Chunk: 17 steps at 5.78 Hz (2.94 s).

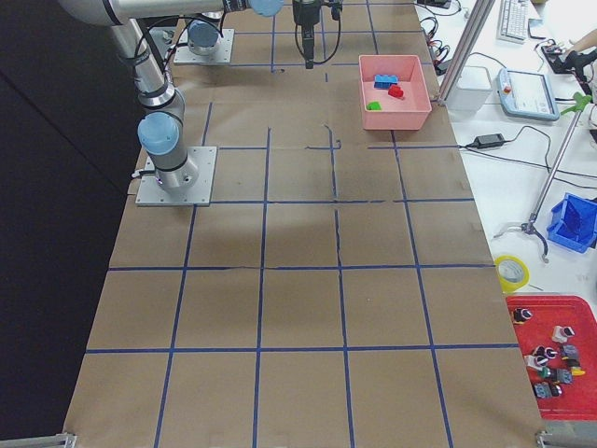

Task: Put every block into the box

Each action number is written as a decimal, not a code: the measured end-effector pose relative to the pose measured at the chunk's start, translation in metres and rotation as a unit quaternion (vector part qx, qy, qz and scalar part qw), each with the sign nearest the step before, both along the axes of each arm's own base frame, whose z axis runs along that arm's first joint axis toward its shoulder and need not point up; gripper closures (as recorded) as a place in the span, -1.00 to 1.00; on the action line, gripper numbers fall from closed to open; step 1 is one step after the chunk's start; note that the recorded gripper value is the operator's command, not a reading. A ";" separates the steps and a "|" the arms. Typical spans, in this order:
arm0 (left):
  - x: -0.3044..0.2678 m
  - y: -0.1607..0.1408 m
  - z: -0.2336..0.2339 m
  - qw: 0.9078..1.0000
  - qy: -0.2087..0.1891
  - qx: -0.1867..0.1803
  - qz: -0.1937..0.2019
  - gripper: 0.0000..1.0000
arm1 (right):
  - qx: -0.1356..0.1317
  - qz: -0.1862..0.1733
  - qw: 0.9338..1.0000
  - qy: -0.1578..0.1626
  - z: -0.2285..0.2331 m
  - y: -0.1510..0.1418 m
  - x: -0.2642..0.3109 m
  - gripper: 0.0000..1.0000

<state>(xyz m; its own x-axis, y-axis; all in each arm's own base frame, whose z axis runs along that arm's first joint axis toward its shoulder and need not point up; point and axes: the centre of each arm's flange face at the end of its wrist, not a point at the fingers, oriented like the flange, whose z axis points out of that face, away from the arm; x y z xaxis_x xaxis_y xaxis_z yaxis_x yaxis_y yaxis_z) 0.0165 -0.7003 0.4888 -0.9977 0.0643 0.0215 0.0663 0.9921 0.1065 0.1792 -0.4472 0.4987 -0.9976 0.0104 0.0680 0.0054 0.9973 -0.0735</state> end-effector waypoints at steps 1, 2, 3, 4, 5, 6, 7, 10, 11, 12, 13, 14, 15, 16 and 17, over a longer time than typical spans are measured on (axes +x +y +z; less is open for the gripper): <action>-0.066 -0.004 0.000 0.999 0.016 -0.006 0.038 0.95 | 0.003 -0.001 1.000 0.000 -0.003 0.000 0.000 -1.00; -0.132 -0.007 -0.007 0.997 0.029 -0.012 0.069 0.95 | 0.005 -0.003 1.000 0.000 -0.005 0.000 0.000 -1.00; -0.189 -0.011 -0.021 0.995 0.041 -0.021 0.090 0.96 | 0.006 -0.003 1.000 0.000 -0.006 0.000 0.000 -1.00; -0.232 -0.023 -0.046 0.992 0.058 -0.031 0.107 0.96 | 0.007 -0.004 1.000 0.000 -0.006 0.000 0.000 -1.00; -0.260 -0.041 -0.083 0.991 0.067 -0.039 0.113 0.96 | 0.007 -0.004 1.000 0.000 -0.007 0.000 0.000 -1.00; -0.277 -0.059 -0.129 0.990 0.069 -0.043 0.112 0.96 | 0.008 -0.003 1.000 0.000 -0.008 0.001 0.000 -1.00; -0.283 -0.073 -0.167 0.990 0.067 -0.046 0.112 0.95 | 0.008 -0.002 1.000 0.000 -0.008 0.000 0.000 -1.00; -0.285 -0.081 -0.209 0.991 0.053 -0.050 0.110 -0.99 | 0.010 0.001 1.000 0.000 -0.011 -0.002 0.000 -1.00; -0.286 -0.080 -0.203 0.991 0.053 -0.055 0.110 -0.99 | 0.010 0.002 1.000 0.000 -0.012 -0.002 0.000 -1.00; -0.285 -0.076 -0.183 0.990 0.055 -0.064 0.109 -0.99 | 0.011 0.002 1.000 0.000 -0.012 -0.002 0.000 -1.00; -0.280 -0.062 -0.143 0.990 0.057 -0.071 0.106 -0.99 | 0.011 0.002 1.000 0.001 -0.013 -0.002 0.000 -1.00; -0.263 -0.042 -0.100 0.992 0.052 -0.069 0.094 -0.99 | 0.012 0.002 1.000 0.002 -0.014 -0.001 0.000 -1.00; -0.233 -0.014 -0.063 0.995 0.033 -0.063 0.066 -0.99 | 0.012 0.002 1.000 0.002 -0.016 0.000 0.000 -1.00; -0.201 0.023 -0.036 0.998 0.010 -0.056 0.035 -0.99 | 0.012 0.002 1.000 0.002 -0.018 0.000 0.000 -1.00; -0.174 0.071 -0.018 0.999 -0.006 -0.049 0.012 -0.99 | 0.011 0.000 1.000 0.000 -0.018 0.000 0.001 -1.00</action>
